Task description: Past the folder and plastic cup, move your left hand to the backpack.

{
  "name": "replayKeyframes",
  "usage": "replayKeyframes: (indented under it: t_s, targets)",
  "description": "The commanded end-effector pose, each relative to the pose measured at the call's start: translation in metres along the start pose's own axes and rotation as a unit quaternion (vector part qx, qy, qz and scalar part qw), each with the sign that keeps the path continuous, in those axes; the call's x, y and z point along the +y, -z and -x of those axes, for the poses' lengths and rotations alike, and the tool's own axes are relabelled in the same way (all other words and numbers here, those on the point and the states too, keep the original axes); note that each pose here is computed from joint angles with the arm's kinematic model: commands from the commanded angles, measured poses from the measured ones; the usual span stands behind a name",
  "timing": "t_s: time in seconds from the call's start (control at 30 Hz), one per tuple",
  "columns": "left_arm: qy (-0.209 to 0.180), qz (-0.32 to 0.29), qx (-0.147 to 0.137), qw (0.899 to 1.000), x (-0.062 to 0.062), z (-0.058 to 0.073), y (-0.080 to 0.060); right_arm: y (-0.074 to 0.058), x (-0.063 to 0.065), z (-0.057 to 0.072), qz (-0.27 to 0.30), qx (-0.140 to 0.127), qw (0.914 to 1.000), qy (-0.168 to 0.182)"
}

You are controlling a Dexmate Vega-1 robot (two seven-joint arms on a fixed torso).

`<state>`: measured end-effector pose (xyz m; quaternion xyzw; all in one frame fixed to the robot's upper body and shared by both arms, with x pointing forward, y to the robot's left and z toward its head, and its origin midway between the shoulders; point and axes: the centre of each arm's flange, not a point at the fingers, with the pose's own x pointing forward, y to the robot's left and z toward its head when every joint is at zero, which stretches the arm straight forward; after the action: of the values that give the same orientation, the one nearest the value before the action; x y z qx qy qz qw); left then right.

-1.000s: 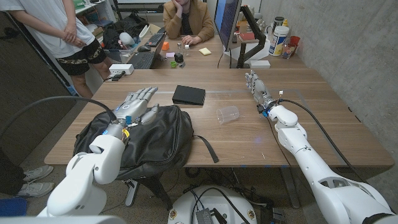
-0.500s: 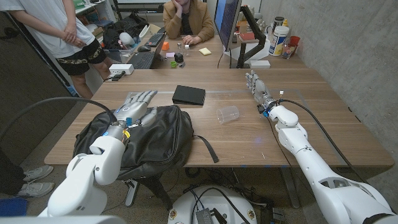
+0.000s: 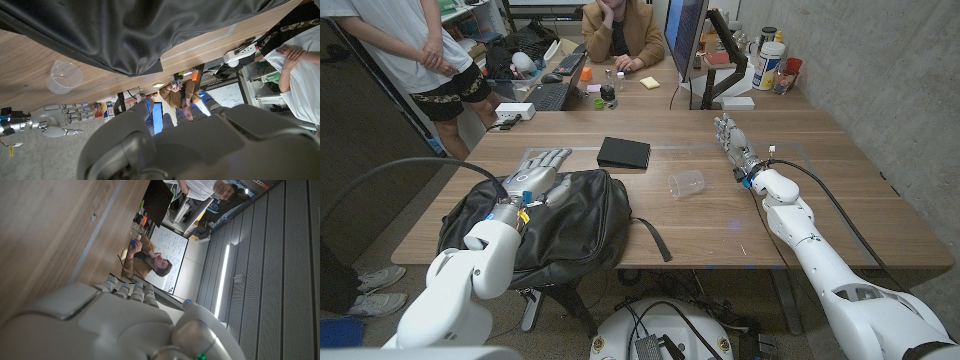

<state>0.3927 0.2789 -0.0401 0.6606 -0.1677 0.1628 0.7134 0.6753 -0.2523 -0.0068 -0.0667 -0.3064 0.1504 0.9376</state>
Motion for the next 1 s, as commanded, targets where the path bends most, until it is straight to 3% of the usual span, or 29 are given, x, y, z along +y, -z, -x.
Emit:
replayKeyframes:
  t_s: [0.03,1.0]
  targets:
    - [0.014,-0.005,0.007,1.000,-0.0043,-0.0031,0.0035,0.0006,-0.0001,-0.0023,0.002,0.001,1.0000,0.000]
    - [0.036,-0.014,0.015,0.999,-0.0094,-0.0017,0.0043,0.0022,0.0002,-0.0002,0.001,0.002,1.0000,0.000]
